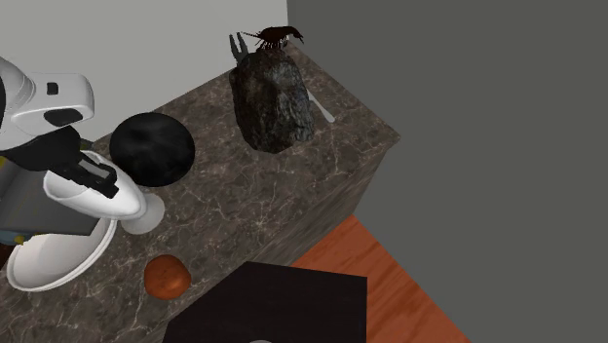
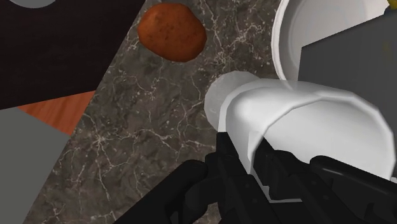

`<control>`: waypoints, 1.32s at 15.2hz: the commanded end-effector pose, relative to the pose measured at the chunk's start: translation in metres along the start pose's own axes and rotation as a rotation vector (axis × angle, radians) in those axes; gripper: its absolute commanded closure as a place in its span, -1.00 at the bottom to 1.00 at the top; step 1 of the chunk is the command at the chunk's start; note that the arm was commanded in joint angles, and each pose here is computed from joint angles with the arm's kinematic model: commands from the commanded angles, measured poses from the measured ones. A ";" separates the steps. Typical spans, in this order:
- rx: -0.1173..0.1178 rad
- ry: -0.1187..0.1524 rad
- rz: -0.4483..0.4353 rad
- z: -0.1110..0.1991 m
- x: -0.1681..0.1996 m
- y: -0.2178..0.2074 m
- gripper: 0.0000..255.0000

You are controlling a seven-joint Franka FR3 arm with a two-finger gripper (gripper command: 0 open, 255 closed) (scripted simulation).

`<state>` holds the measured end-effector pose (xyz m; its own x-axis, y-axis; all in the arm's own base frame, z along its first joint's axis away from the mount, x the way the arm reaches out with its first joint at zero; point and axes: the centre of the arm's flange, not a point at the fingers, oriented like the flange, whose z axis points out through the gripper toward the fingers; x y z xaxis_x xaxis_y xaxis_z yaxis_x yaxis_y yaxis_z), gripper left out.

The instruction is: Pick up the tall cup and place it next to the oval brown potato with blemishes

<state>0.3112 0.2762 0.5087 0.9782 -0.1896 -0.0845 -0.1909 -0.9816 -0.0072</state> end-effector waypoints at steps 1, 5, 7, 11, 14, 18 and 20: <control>0.001 0.001 0.000 0.010 0.000 0.000 1.00; 0.001 0.001 0.000 0.032 0.002 0.001 1.00; 0.001 0.001 0.000 0.042 0.003 0.001 1.00; 0.001 0.001 0.000 0.063 0.005 0.001 1.00; 0.001 0.001 0.000 0.079 0.006 0.001 1.00; 0.001 0.001 0.000 0.090 0.007 0.001 1.00; 0.001 0.001 0.000 0.090 0.007 0.001 1.00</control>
<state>0.3104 0.2758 0.4182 0.9782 -0.1896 -0.0843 -0.1909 -0.9816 -0.0073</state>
